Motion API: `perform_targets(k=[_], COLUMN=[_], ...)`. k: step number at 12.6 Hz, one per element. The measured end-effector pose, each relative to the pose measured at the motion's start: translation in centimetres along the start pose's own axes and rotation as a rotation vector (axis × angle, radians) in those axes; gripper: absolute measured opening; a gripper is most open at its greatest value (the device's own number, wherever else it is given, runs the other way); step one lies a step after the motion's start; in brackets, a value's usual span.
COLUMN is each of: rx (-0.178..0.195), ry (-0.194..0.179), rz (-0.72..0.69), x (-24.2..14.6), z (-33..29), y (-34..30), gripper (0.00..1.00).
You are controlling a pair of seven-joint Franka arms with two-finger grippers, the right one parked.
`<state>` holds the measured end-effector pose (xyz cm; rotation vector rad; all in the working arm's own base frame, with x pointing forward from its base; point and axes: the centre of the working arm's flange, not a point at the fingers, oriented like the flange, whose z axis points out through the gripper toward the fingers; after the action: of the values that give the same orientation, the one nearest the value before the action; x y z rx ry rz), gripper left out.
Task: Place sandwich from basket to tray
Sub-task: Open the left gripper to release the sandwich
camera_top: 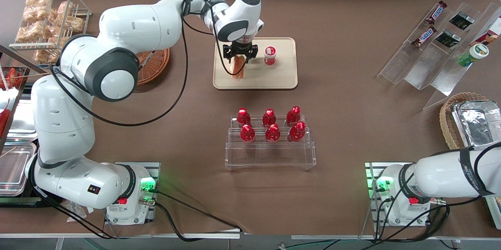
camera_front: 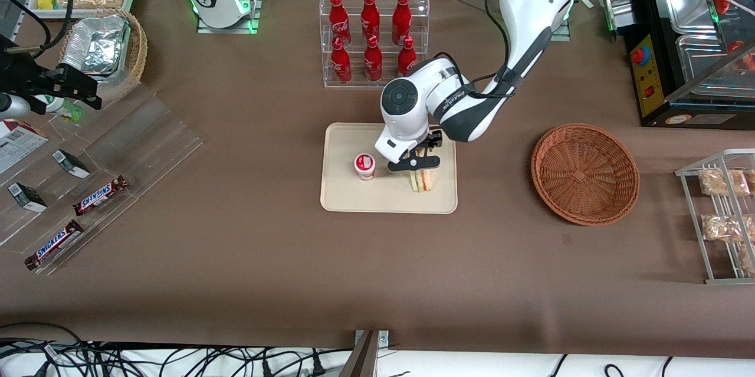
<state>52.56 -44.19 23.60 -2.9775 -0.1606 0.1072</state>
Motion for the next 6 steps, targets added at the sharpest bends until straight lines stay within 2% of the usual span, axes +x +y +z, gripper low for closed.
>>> perform_targets(k=[1, 2, 6], rx=[-0.008, -0.015, -0.016], ry=[0.008, 0.019, 0.046], rz=[-0.011, -0.024, -0.109], x=[0.5, 1.2, 4.5], z=[-0.6, -1.5, -6.5], y=[-0.2, -0.7, -5.1], gripper=[0.97, 1.00, 1.00])
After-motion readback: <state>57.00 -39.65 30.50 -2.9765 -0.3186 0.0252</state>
